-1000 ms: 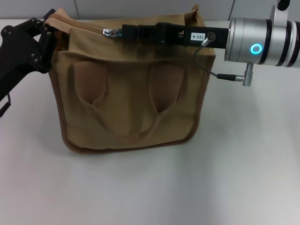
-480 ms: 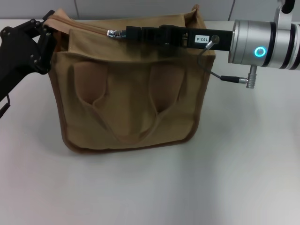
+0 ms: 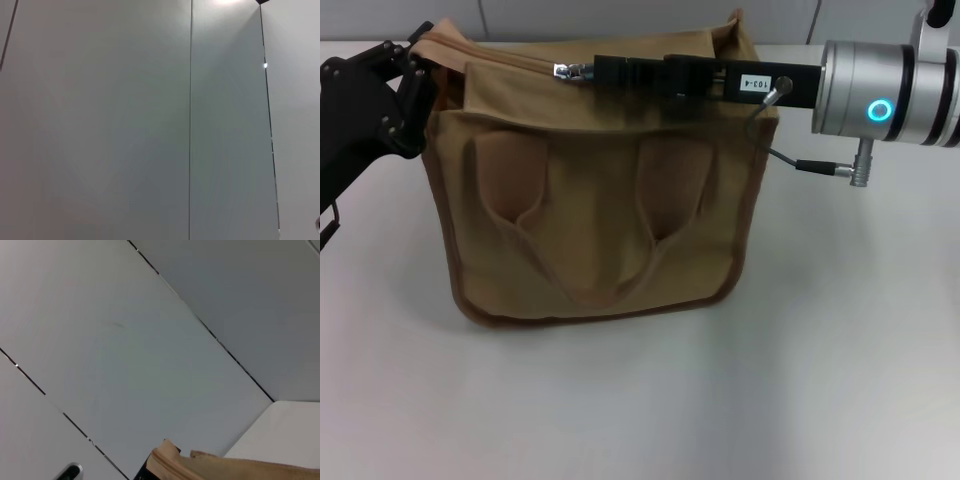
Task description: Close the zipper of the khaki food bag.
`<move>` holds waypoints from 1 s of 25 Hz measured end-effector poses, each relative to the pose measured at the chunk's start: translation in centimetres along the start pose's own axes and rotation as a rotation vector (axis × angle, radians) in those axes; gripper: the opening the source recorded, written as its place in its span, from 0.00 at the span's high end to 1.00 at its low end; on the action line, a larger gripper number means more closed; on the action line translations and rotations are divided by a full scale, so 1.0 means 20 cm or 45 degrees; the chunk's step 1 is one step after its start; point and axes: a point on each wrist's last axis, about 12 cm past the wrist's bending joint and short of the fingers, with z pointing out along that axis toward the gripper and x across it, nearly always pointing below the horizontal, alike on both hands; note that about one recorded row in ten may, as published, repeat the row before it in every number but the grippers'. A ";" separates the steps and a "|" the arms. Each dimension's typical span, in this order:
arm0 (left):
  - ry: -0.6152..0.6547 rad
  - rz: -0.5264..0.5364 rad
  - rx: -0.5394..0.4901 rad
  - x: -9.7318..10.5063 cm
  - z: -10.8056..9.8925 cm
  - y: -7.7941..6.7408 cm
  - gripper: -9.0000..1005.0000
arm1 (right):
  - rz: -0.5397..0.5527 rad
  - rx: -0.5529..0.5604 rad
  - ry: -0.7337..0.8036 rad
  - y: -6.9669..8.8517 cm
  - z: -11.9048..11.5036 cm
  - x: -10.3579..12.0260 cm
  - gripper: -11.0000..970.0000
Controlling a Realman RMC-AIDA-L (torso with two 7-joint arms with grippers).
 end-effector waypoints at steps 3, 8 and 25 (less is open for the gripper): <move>-0.003 0.000 -0.009 0.00 -0.01 0.00 0.97 | -0.006 0.011 0.001 -0.01 -0.02 0.00 0.98; -0.006 0.002 -0.020 0.00 -0.01 0.01 0.97 | -0.034 0.031 -0.001 -0.01 -0.06 0.01 0.98; -0.004 0.000 -0.021 0.00 -0.01 0.01 0.97 | -0.089 0.028 -0.006 -0.01 -0.10 0.02 0.98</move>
